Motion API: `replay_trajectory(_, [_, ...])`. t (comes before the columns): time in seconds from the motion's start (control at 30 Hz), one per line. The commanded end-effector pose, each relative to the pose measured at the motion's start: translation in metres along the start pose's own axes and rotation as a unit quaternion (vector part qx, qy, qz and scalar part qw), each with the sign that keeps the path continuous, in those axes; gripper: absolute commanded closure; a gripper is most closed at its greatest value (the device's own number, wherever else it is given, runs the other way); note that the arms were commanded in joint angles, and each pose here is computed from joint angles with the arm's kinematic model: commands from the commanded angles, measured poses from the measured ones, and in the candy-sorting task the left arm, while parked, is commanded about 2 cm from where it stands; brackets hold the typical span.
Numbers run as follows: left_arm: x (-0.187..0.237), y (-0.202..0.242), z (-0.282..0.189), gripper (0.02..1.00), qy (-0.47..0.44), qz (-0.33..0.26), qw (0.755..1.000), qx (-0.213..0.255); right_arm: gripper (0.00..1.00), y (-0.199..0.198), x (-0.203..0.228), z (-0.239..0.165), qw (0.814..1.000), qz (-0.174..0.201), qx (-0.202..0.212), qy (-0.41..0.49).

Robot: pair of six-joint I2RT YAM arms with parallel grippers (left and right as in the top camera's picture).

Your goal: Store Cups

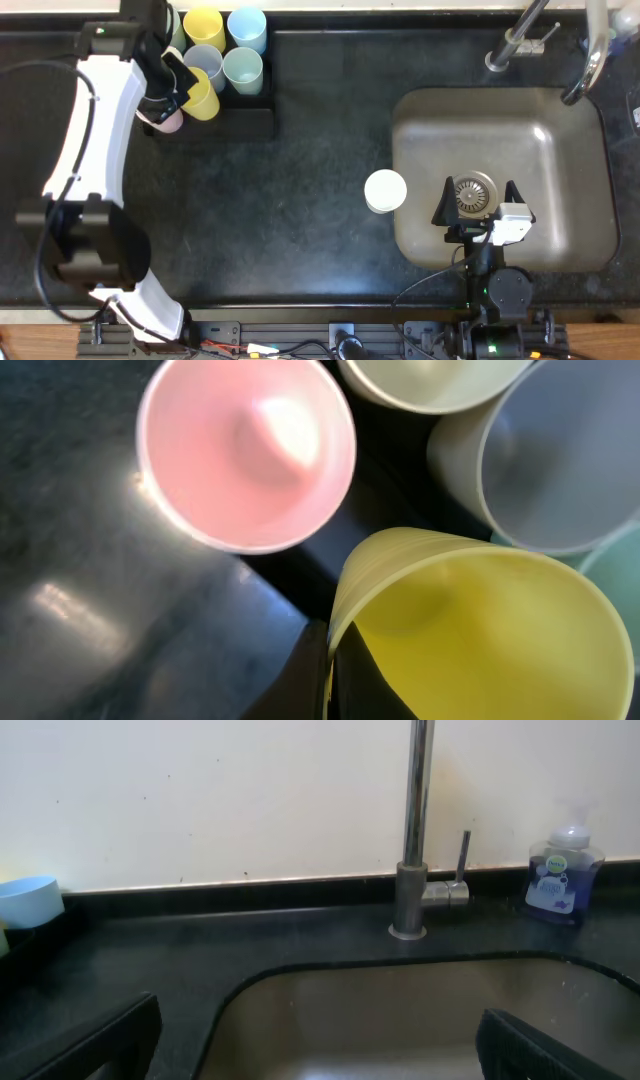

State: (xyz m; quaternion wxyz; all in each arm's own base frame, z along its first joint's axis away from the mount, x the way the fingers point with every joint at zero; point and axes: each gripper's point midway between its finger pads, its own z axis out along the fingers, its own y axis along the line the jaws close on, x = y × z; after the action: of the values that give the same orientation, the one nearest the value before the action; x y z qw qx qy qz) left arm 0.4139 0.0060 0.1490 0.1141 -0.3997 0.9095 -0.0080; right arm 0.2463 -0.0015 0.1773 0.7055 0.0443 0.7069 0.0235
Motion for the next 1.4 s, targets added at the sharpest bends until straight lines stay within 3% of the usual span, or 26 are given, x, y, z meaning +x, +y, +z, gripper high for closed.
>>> replay_trajectory(0.03, [-0.004,0.001,0.013,0.982,-0.001,-0.005,1.000,-0.014,0.003,0.002,0.004,0.000,1.000,0.002,-0.006,0.001])
replay_trajectory(1.17, [0.011,0.009,0.055,0.969,-0.012,-0.042,0.998,-0.039,0.003,0.002,0.004,0.000,1.000,0.002,-0.006,0.001])
replay_trajectory(1.23, [0.011,0.009,0.055,0.860,-0.011,-0.042,0.998,-0.039,0.005,0.002,0.004,0.000,1.000,0.002,-0.006,0.001])
replay_trajectory(1.27, [0.011,0.009,0.055,0.711,-0.011,-0.042,0.998,-0.039,0.003,0.002,0.004,0.000,1.000,0.002,-0.006,0.001])
replay_trajectory(1.3, [0.011,0.009,0.055,0.500,-0.011,-0.042,0.998,-0.039,0.003,0.002,0.004,0.000,1.000,0.002,-0.006,0.001])
replay_trajectory(1.33, [0.011,0.009,0.055,0.400,-0.011,-0.042,0.998,-0.039,0.003,0.002,0.004,0.000,1.000,0.002,-0.006,0.001])
replay_trajectory(1.4, [0.011,0.009,0.055,0.332,-0.011,-0.041,0.998,-0.039,0.003,0.002,0.004,0.000,1.000,0.002,-0.006,0.001])
